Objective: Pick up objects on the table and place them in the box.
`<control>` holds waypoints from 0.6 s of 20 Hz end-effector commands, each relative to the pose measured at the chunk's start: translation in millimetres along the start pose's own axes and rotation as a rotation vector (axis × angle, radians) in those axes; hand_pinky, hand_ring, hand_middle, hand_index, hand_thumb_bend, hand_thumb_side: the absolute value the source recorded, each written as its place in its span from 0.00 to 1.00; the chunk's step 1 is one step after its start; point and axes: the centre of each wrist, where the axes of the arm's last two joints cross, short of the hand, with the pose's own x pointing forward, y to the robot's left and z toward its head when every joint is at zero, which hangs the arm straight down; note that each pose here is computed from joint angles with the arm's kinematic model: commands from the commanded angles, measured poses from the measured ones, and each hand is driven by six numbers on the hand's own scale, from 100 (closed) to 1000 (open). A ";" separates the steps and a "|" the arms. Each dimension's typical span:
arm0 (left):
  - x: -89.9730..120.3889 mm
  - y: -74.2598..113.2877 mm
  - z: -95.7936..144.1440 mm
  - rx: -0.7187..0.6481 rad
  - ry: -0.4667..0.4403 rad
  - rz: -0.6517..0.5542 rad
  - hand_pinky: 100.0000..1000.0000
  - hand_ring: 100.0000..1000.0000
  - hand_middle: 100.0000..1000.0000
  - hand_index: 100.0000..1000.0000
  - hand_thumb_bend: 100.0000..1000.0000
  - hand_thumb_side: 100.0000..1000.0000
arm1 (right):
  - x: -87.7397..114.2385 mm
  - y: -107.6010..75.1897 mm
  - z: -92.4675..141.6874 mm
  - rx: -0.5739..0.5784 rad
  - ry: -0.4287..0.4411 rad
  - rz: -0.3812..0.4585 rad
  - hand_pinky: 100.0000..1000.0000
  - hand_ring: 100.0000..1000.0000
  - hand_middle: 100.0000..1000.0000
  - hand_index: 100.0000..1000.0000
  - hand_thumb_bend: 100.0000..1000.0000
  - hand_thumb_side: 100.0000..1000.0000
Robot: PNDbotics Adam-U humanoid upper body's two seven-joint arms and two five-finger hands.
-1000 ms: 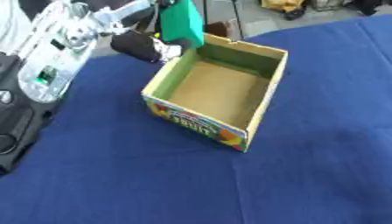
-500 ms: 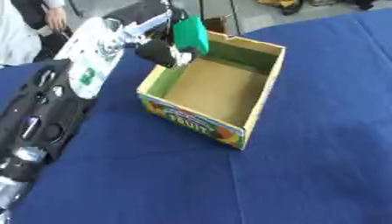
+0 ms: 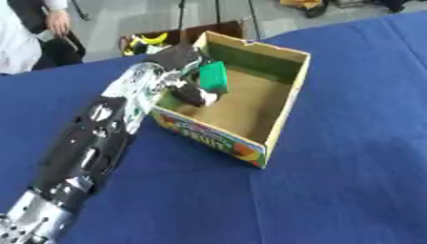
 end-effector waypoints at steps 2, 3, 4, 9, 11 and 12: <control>-0.4 0.9 -3.0 0.031 0.022 -0.056 0.00 0.20 0.37 0.62 0.00 0.48 | 7.1 -2.0 -2.9 0.000 -0.030 -0.004 0.81 0.85 0.61 0.80 0.00 0.68; 0.6 -1.6 -3.7 0.031 0.024 -0.067 0.00 0.20 0.37 0.62 0.00 0.48 | 7.0 -1.9 -2.8 0.000 -0.030 -0.004 0.81 0.85 0.61 0.80 0.00 0.68; 1.6 -4.1 -4.4 0.030 0.026 -0.076 0.00 0.20 0.37 0.62 0.00 0.48 | 6.9 -2.0 -2.8 0.000 -0.030 -0.004 0.81 0.85 0.61 0.80 0.00 0.68; 6.0 -10.1 -6.9 0.051 0.035 -0.121 0.00 0.22 0.40 0.64 0.00 0.49 | 7.0 -1.6 -2.8 0.001 -0.030 -0.006 0.81 0.85 0.61 0.80 0.00 0.68; 7.2 -11.2 -7.3 0.063 0.036 -0.142 0.00 0.25 0.47 0.69 0.00 0.50 | 7.0 -1.5 -2.9 0.001 -0.030 -0.006 0.81 0.85 0.61 0.80 0.00 0.68; 7.6 -11.9 -7.4 0.067 0.037 -0.150 0.00 0.27 0.51 0.72 0.03 0.51 | 6.9 -1.6 -2.9 0.001 -0.030 -0.006 0.81 0.85 0.61 0.80 0.00 0.68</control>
